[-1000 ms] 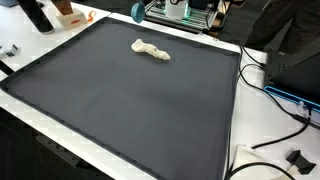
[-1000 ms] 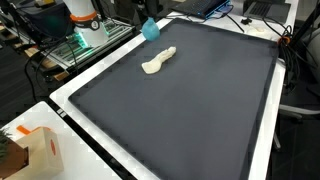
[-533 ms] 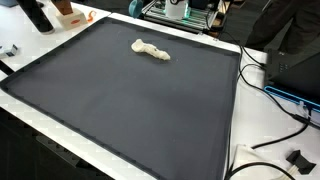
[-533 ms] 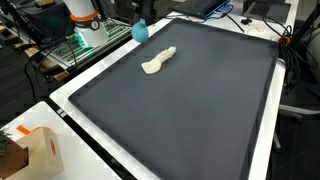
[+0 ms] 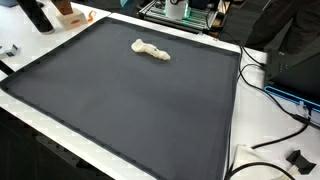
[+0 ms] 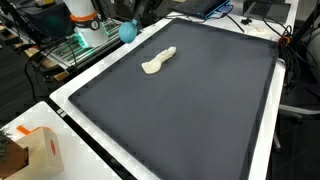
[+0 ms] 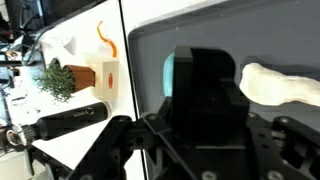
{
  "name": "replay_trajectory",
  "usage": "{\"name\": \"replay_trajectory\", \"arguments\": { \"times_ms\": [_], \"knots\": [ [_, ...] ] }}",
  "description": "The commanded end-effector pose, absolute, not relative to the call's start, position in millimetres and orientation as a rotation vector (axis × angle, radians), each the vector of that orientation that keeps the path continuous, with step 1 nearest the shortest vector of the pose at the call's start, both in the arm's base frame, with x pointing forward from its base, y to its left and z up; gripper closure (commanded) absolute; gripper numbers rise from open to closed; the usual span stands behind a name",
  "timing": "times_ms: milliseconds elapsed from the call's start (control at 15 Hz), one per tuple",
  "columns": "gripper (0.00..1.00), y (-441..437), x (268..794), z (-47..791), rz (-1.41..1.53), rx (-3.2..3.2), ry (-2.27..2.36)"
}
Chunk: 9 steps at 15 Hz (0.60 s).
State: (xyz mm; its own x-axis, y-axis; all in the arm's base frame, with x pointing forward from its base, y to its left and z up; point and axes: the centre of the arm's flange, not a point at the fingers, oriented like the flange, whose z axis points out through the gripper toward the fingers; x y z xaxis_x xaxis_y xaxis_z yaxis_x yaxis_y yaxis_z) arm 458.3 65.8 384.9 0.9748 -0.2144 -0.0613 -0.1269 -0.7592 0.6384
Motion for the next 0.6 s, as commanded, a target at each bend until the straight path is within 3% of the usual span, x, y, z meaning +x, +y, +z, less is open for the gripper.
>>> {"name": "replay_trajectory", "arguments": {
  "times_ms": [0,533],
  "knots": [
    [0.75,80.4,477.4,364.3,-0.176,2.296,-0.310],
    [0.75,97.0,497.4,322.4,-0.051,2.204,-0.435]
  ]
}}
